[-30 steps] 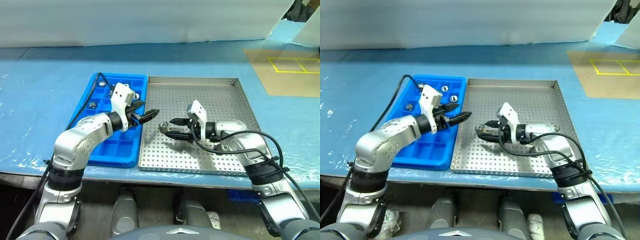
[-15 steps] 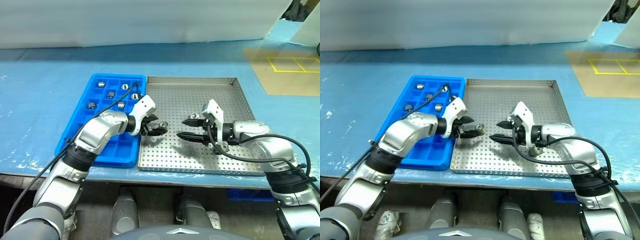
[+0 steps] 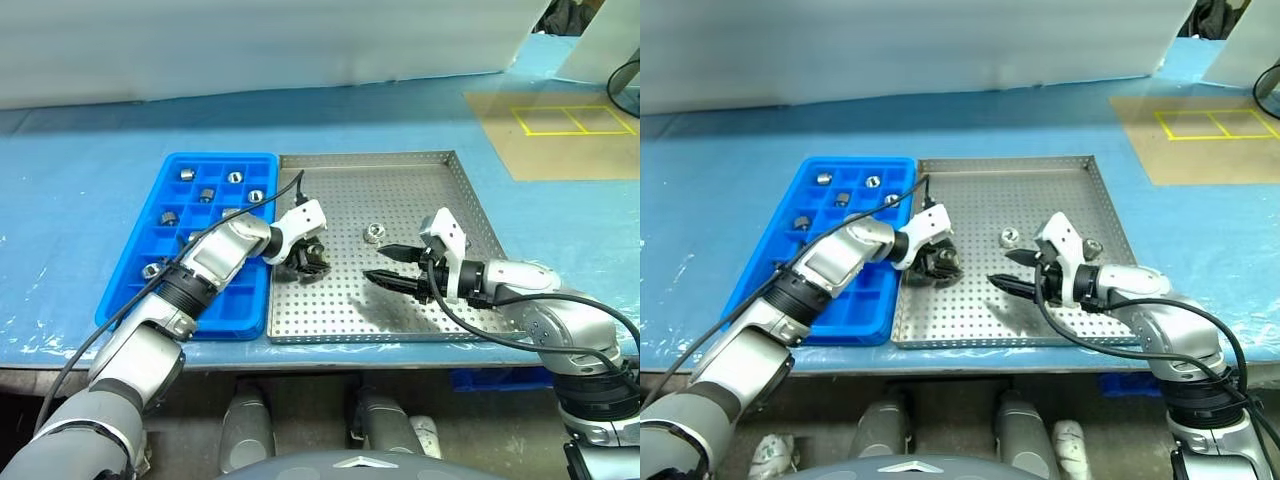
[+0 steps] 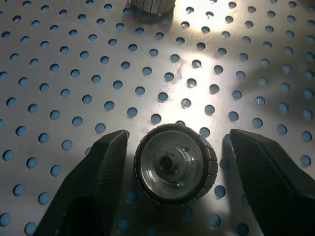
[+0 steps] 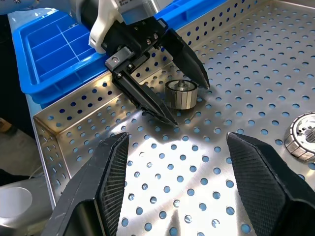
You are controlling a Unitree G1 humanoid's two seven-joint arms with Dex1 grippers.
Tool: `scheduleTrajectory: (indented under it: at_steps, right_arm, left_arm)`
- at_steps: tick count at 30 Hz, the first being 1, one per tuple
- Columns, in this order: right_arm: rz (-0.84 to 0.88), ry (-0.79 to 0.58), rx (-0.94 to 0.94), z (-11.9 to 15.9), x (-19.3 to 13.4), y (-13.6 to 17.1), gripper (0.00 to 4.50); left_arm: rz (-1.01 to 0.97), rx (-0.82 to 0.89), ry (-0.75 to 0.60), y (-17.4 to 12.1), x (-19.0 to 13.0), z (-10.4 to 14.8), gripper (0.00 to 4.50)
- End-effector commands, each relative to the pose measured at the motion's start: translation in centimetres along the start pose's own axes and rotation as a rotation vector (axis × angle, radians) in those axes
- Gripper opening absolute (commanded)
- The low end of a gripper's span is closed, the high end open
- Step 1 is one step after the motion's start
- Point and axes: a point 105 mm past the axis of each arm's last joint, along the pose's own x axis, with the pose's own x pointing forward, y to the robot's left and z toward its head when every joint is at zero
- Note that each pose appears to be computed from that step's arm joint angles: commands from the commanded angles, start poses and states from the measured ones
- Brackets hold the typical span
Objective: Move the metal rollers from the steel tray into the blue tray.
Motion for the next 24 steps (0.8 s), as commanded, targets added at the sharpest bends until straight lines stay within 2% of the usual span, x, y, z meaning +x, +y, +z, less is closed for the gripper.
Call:
scheduleTrajectory:
  at_steps: [1,3,6,14,19,24]
  right_arm:
    - [-0.004,-0.040,-0.032,1.1,-0.5,0.4,3.24]
    - [-0.008,-0.038,-0.032,1.1,-0.5,0.3,3.24]
    - [-0.010,-0.040,-0.033,1.1,-0.6,0.2,3.24]
    - [0.023,-0.051,-0.048,1.6,0.4,-0.1,3.24]
    - [0.074,-0.070,-0.089,2.4,2.1,-0.4,3.24]
    - [0.108,-0.104,-0.138,3.7,3.7,-1.0,3.24]
  left_arm:
    - [-0.009,0.018,0.029,0.0,0.2,-0.3,2.44]
    - [-0.018,0.015,0.027,0.0,0.2,-0.3,1.87]
    - [-0.031,-0.007,0.014,-0.3,0.0,-0.2,1.88]
    - [0.024,-0.224,-0.178,-0.2,-2.3,2.8,1.88]
    - [0.302,-0.336,-0.343,0.9,-5.7,3.6,1.88]
    - [0.606,-0.438,-0.442,0.7,-9.6,1.5,1.88]
